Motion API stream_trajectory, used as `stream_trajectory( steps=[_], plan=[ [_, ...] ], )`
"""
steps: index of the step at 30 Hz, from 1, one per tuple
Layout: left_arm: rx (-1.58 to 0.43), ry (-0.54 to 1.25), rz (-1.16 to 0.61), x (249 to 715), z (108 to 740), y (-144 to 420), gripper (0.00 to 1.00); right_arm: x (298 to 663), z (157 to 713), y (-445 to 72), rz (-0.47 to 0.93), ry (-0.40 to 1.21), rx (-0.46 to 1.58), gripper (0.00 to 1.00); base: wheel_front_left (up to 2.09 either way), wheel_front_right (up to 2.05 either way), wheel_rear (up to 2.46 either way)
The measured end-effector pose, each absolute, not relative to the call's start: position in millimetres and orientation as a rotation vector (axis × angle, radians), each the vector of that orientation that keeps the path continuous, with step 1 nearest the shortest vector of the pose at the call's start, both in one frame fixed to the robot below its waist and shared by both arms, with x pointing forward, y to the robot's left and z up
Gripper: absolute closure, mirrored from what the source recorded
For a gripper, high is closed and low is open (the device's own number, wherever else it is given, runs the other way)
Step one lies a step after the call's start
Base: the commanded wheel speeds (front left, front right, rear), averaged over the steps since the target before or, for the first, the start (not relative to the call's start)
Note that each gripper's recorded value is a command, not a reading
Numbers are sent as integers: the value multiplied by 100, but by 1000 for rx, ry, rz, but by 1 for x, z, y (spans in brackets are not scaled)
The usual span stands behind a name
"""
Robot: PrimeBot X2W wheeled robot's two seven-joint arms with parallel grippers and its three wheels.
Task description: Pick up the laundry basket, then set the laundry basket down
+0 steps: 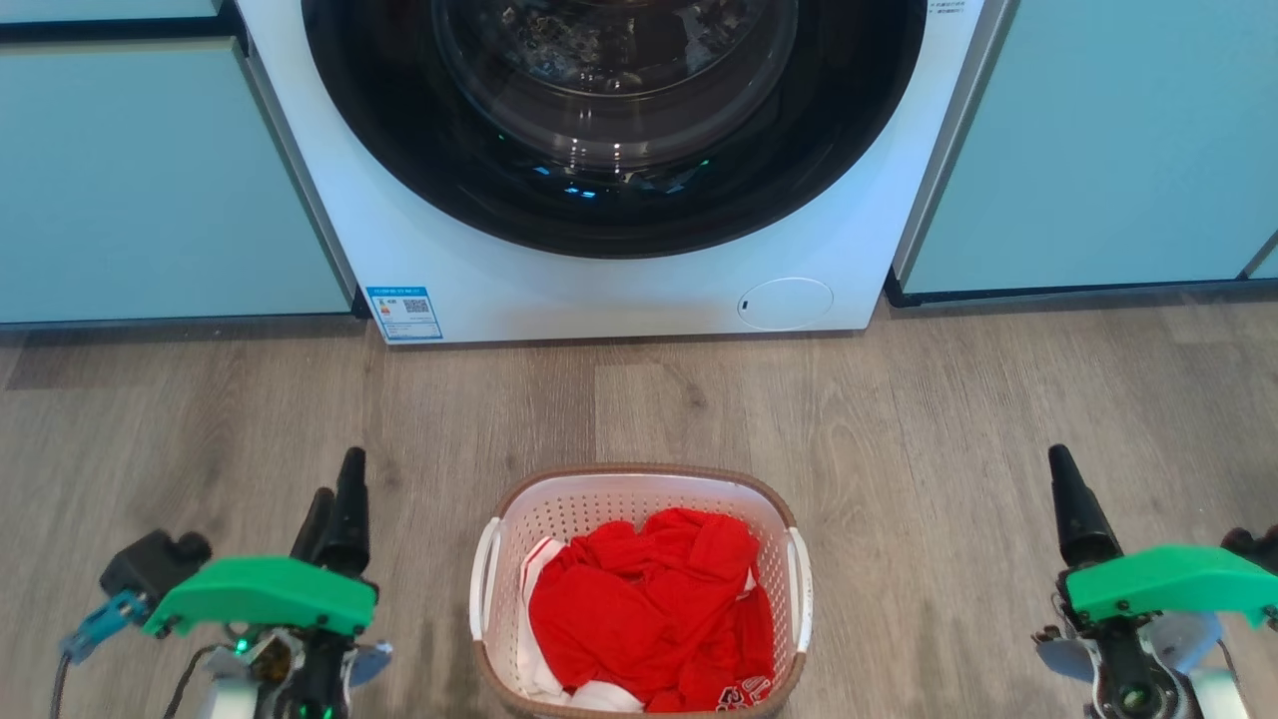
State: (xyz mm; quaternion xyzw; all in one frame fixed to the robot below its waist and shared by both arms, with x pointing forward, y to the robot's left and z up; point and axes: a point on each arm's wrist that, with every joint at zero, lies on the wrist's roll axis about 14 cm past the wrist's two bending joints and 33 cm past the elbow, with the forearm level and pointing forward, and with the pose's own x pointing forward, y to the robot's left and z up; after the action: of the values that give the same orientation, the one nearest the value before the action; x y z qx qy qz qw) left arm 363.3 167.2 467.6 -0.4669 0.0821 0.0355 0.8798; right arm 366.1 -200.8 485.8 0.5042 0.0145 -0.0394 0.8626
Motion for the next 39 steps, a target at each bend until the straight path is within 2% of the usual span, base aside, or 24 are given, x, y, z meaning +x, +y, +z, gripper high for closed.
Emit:
stream_trajectory(
  steps=[11,27,39],
  plan=[
    [-733,213,44,367,469,151,0,372,500,-194,-39,-2,876,0,0,0,0],
    [-332,159,-37,375,491,121,0,373,524,-177,41,-65,625,0,0,0,0],
    [-226,124,-118,371,494,100,0,374,528,-163,87,-81,455,0,0,0,0]
  ],
)
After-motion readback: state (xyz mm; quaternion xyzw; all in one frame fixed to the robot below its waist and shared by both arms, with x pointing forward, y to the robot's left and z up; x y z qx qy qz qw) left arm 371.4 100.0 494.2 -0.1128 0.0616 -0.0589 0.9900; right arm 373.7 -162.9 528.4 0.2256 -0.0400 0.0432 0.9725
